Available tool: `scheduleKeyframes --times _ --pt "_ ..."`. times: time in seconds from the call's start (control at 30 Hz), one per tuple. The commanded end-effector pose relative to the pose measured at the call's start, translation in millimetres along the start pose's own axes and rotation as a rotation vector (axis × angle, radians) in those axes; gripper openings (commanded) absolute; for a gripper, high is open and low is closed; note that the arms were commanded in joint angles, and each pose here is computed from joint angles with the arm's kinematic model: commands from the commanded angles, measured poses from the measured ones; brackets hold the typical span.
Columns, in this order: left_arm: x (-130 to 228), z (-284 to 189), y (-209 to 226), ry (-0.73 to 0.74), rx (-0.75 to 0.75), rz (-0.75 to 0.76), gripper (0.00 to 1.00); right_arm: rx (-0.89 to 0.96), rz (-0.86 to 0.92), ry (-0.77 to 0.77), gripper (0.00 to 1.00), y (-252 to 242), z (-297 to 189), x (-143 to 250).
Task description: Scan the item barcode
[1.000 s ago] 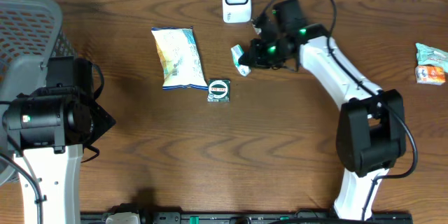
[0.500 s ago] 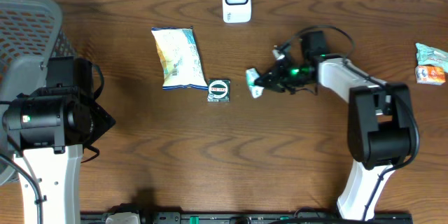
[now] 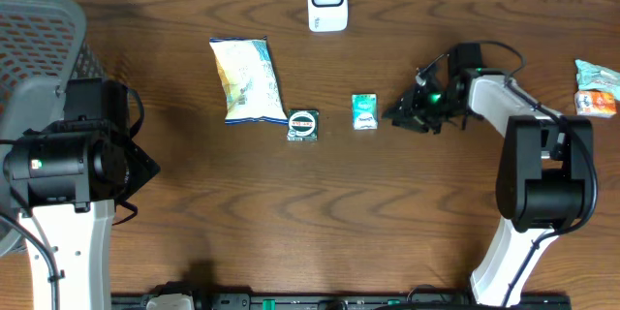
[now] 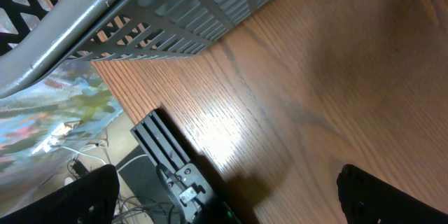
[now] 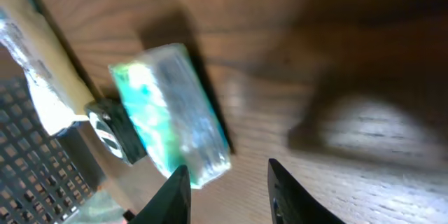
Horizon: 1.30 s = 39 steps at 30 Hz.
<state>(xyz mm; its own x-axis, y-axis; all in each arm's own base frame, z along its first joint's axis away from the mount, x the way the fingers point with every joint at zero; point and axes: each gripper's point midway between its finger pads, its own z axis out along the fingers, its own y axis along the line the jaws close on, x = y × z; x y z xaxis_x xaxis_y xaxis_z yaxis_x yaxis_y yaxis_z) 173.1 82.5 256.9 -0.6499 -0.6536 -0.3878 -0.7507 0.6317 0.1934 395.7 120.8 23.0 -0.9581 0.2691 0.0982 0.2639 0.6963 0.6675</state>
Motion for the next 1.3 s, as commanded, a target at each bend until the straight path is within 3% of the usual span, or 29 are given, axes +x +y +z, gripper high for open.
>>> scheduleKeyframes --times 0.0,0.17,0.4,0.57,0.77,1.0,1.17,1.27 --pt "0.4 -0.5 2.4 0.000 -0.004 -0.016 0.98 -0.012 -0.092 -0.027 0.33 17.5 -6.5 -9.9" --pt "0.4 -0.5 2.4 0.000 -0.004 -0.016 0.98 -0.018 -0.205 -0.024 0.59 32.9 5.6 -6.2" --pt "0.4 -0.5 2.4 -0.001 -0.004 -0.016 0.98 0.184 -0.156 -0.103 0.61 15.9 18.8 -14.2" --pt "0.4 -0.5 2.4 -0.001 -0.004 -0.016 0.98 0.190 -0.187 -0.105 0.60 20.3 27.9 -10.3" --pt "0.4 -0.5 2.4 0.000 -0.004 -0.016 0.98 0.191 -0.203 -0.091 0.39 22.9 36.6 -2.4" --pt "0.4 -0.5 2.4 -0.001 -0.004 -0.016 0.98 0.194 -0.198 -0.078 0.36 20.4 45.1 -0.2" --pt "0.4 -0.5 2.4 -0.001 -0.004 -0.016 0.98 0.191 -0.186 -0.048 0.01 18.4 49.3 6.2" --pt "0.4 -0.5 2.4 0.000 -0.004 -0.016 0.98 0.099 -0.183 -0.018 0.01 31.4 48.1 9.4"
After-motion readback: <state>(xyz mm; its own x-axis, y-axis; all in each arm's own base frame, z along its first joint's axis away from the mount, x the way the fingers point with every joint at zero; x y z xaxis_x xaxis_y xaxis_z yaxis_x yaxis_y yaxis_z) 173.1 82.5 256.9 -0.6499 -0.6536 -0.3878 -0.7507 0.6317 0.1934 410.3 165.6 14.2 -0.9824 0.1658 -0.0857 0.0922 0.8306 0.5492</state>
